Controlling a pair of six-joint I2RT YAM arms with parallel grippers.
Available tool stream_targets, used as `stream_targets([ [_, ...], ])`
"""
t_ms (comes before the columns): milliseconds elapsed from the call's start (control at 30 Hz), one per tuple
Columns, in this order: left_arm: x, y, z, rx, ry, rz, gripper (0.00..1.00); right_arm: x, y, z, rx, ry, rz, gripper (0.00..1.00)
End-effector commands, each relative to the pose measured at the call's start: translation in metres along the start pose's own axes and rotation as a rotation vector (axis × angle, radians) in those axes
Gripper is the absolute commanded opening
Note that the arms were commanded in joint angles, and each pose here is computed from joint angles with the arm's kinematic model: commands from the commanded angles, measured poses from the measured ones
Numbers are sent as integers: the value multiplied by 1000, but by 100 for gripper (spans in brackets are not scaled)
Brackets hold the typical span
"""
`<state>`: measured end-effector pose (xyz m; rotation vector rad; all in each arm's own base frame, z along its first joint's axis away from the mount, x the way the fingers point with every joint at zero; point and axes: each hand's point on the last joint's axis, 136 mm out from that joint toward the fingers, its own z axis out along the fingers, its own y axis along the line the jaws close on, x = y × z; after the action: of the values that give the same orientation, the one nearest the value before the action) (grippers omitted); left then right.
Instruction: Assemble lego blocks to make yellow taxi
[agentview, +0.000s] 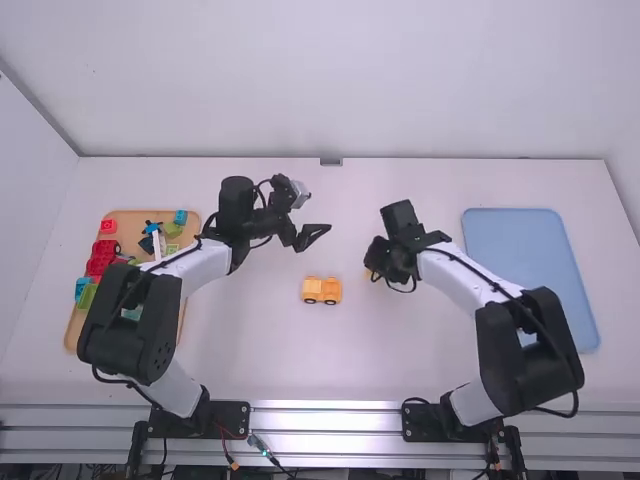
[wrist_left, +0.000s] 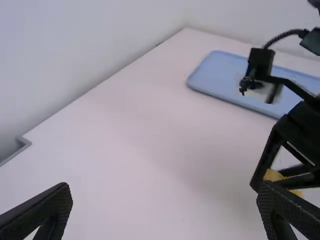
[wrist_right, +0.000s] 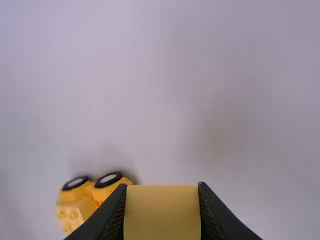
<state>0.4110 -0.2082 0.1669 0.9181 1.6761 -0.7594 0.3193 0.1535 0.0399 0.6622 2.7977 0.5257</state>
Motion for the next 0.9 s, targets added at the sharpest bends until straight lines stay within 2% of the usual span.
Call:
stream_targets([
  [0,-1,0,-1,-7,-1,2,99,12,-21,11,66,14,421,0],
  [133,0,2,-3,-11,-1,0,99,27,-37,20,99,29,739,0],
  [333,0,-3,-1,8,0,-1,99,35,-52,27,116,31,957,0],
  [567,2,-4,-1,10,7,-8,99,33,-57,37,114,23,1010,0],
  [667,4,-4,-1,12,15,-16,99,30,-54,47,95,28,974,0],
  [867,6,-5,-1,13,25,-27,99,38,-50,64,82,104,961,0],
])
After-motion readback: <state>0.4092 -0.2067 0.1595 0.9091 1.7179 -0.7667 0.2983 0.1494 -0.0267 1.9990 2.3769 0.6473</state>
